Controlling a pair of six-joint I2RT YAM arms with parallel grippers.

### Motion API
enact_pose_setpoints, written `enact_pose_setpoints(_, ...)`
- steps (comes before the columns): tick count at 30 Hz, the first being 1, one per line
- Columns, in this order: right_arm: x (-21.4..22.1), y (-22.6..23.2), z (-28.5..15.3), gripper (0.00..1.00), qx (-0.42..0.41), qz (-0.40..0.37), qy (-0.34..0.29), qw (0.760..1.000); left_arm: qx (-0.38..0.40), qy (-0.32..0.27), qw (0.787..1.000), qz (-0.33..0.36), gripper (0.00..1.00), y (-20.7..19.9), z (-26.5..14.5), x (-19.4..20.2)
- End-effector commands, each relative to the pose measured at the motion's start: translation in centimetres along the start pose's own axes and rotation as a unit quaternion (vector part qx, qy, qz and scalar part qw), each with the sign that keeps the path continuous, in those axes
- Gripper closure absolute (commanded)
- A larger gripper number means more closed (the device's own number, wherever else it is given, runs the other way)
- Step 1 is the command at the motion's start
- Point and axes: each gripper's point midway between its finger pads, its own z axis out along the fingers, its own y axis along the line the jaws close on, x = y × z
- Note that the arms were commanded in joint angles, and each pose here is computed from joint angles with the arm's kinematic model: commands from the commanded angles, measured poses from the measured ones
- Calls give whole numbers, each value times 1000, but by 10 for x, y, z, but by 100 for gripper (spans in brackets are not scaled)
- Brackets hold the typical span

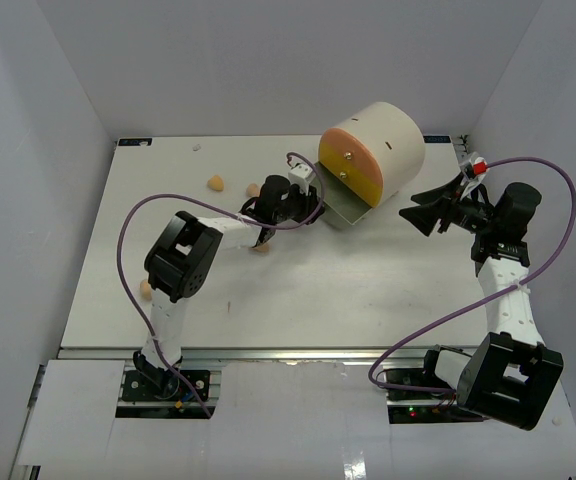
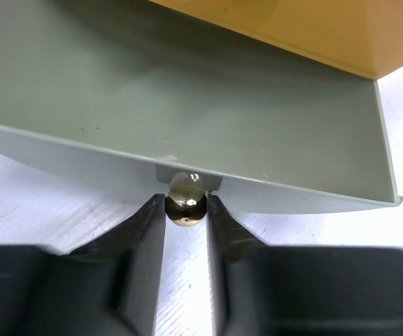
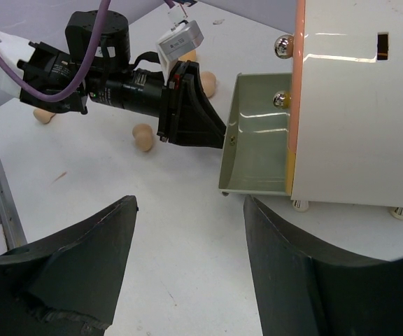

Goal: Organize the makeup

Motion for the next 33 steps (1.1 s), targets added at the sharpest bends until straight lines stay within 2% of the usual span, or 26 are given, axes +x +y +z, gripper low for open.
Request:
enact_pose_setpoints(1, -3, 4, 0, 29, -14, -18, -5, 1000, 9, -38, 999, 4, 33, -15, -14, -44)
enact_pose_setpoints(2, -3, 5, 0, 28, -16, -19, -5, 1000, 9, -38, 999, 3, 27, -15, -15, -47)
enact_pose_setpoints(8, -1, 16, 3, 18, -42, -36, 0, 998, 9, -45, 999, 4, 6, -19, -34, -73)
enact_pose_setpoints(10, 4, 29, 9, 17, -71, -56, 9, 996, 4, -51, 999, 4, 3, -18, -48, -87)
enact_pose_setpoints(15, 25, 64, 40, 14, -129, -118, 57, 983, -18, -60, 998, -20, 2, 0, -100, -109)
enact_pose_setpoints(17, 30, 80, 56, 13, -148, -154, 84, 973, -34, -75, 996, -32, 2, 12, -135, -124)
enact_pose_setpoints(20, 58, 97, 73, 12, -181, -191, 159, 952, -60, -70, 995, -38, 2, 21, -184, -125)
enact_pose_setpoints(22, 65, 115, 94, 12, -199, -216, 200, 935, -92, -101, 991, -12, 2, 19, -228, -137)
enact_pose_setpoints(26, 104, 147, 140, 13, -220, -224, 283, 906, -164, -137, 977, 16, 2, 23, -286, -120)
enact_pose_setpoints(29, 146, 138, 184, 14, -170, -228, 364, 887, -214, -133, 967, 26, 2, 28, -322, -95)
enact_pose_setpoints(33, 148, 137, 244, 12, -126, -217, 379, 891, -258, -149, 954, 40, 2, 32, -356, -68)
